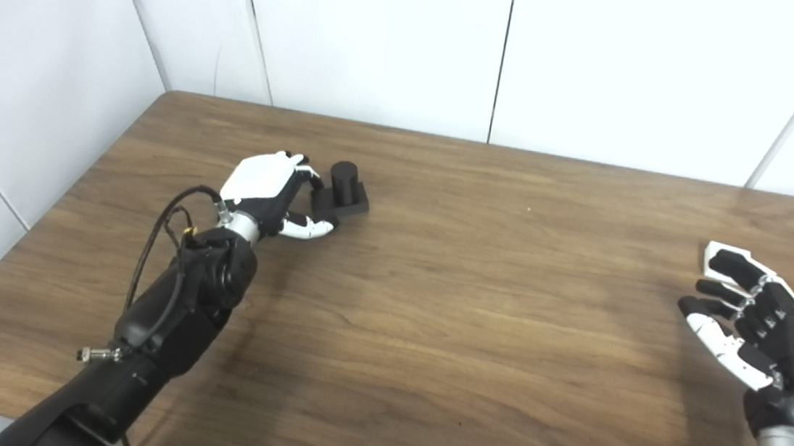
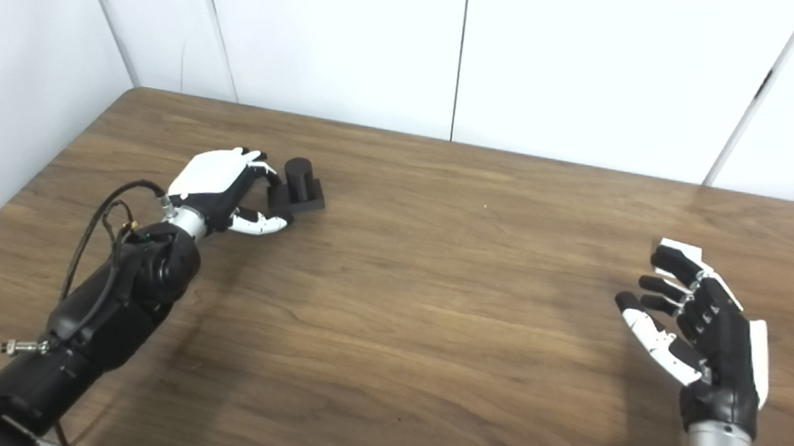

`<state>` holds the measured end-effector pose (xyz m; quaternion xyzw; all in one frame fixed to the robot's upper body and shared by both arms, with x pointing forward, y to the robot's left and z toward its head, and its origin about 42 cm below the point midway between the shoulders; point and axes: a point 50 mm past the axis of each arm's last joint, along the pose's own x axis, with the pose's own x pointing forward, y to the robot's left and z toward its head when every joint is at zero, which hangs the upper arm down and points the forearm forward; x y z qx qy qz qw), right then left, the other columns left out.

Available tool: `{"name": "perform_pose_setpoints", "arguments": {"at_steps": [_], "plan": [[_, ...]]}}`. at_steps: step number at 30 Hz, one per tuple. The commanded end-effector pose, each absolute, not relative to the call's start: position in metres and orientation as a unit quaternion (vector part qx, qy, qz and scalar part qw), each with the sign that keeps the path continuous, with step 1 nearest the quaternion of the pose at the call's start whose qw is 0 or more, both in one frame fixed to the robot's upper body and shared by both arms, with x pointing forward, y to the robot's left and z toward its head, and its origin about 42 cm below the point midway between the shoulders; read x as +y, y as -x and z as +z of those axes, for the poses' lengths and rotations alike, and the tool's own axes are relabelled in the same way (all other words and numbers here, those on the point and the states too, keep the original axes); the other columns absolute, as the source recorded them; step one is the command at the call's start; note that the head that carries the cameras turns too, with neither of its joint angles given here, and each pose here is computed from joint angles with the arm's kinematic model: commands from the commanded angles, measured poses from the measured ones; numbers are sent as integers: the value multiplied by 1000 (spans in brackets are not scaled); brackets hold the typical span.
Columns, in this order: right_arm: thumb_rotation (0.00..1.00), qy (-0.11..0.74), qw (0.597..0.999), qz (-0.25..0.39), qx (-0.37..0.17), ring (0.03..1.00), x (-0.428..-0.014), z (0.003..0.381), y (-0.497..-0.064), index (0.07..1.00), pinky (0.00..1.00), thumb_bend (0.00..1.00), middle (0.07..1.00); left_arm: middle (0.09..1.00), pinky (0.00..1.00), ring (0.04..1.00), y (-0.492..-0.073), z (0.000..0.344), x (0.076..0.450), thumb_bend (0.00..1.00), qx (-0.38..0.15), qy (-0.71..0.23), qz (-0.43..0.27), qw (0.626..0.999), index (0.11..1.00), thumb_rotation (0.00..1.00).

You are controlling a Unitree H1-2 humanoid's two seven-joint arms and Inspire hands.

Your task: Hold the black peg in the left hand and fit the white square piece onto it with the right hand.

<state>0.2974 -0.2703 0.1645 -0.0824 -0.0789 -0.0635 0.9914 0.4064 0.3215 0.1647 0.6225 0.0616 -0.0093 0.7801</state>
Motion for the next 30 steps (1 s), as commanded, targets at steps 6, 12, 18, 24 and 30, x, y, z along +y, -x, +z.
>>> {"name": "perform_pose_setpoints", "arguments": {"at_steps": [6, 12, 18, 24, 30], "plan": [[0, 76, 987, -62, -126, 653, -270, 185, -304, 704, 583, 462, 738, 948, 938, 991, -417, 179, 326, 782, 48, -633, 0, 773, 733, 464], [0, 73, 987, -68, -125, 651, -268, 187, -300, 700, 593, 445, 742, 936, 936, 981, -420, 173, 330, 767, 58, -630, -4, 774, 706, 444], [0, 79, 987, -72, -118, 643, -270, 189, -298, 698, 581, 433, 741, 934, 930, 982, -423, 171, 331, 760, 61, -628, -5, 776, 700, 449], [0, 73, 988, -72, -117, 641, -270, 187, -299, 695, 587, 436, 741, 928, 932, 981, -423, 171, 330, 748, 55, -624, -6, 780, 683, 413], [4, 73, 988, -75, -117, 640, -271, 187, -299, 691, 591, 428, 737, 904, 932, 970, -424, 171, 329, 733, 55, -611, -1, 790, 626, 345]]}}
